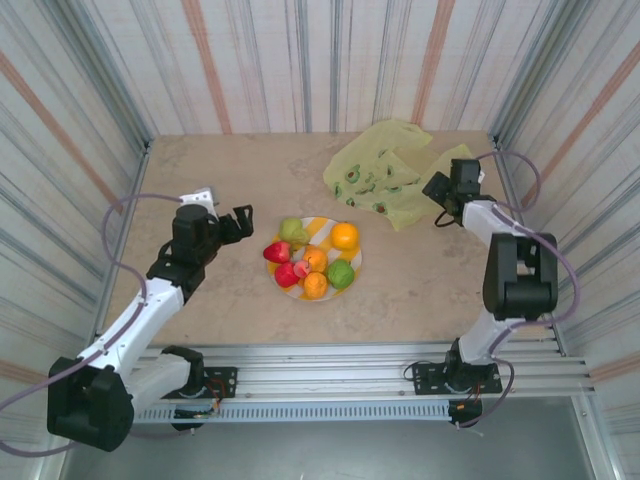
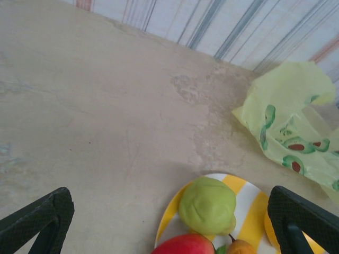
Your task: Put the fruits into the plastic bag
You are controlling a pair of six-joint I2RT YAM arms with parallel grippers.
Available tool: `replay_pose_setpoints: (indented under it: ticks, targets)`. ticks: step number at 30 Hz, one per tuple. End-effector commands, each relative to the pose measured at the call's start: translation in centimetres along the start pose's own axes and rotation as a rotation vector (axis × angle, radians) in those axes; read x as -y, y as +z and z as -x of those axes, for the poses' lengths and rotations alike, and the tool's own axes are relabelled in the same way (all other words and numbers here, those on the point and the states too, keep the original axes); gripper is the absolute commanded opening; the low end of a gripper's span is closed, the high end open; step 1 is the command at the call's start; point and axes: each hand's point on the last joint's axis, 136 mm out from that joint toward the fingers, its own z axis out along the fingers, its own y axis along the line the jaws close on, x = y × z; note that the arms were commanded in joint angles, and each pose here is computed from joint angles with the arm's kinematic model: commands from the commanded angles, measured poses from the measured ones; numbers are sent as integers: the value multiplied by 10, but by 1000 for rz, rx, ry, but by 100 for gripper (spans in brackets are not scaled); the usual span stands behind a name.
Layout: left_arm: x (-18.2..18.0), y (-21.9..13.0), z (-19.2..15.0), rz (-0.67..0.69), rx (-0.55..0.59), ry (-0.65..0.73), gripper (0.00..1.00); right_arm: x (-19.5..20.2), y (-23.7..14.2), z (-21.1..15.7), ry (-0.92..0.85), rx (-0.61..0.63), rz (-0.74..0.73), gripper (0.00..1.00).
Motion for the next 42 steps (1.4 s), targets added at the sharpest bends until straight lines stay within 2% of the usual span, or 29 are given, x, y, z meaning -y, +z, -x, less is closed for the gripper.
replay_pose_setpoints:
  ticks: [1, 2, 5, 7, 8, 12, 17, 21, 25, 30, 34, 36, 42]
  targets:
    - [6, 0, -5, -4, -56, -5, 99, -10, 23, -5, 28, -85, 33, 66]
    - [8, -1, -6, -6, -65, -2, 98, -9, 29, -3, 22, -100, 35, 50]
    - [14, -6, -6, -19, -84, 1, 99, -3, 33, 9, 25, -117, 71, 17]
    - [20, -11, -5, -46, -88, 3, 99, -5, 22, 23, 6, -100, 135, 2]
    - [23, -14, -5, -56, -86, 3, 99, -7, 13, 32, -9, -82, 163, 0]
    - [32, -26, 8, -87, -43, -13, 99, -23, -48, 81, -78, 47, 339, 0]
    - [48, -44, 30, -127, 0, -2, 99, -64, -144, 129, -178, 178, 655, 0]
    - [79, -60, 47, -220, 0, 92, 97, -99, -221, 142, -364, 286, 821, 0]
    - [124, -76, 60, -353, 20, 306, 95, -125, -288, 138, -542, 368, 984, 0]
    - [187, -88, 78, -536, 125, 588, 94, -144, -334, 122, -702, 388, 1124, 0]
    - [234, -87, 76, -691, 189, 842, 91, -150, -359, 109, -763, 357, 1203, 0]
    - [249, -82, 74, -749, 217, 928, 91, -151, -370, 103, -785, 349, 1232, 0]
    - [284, -62, 89, -838, 262, 995, 91, -155, -397, 89, -830, 347, 1295, 0]
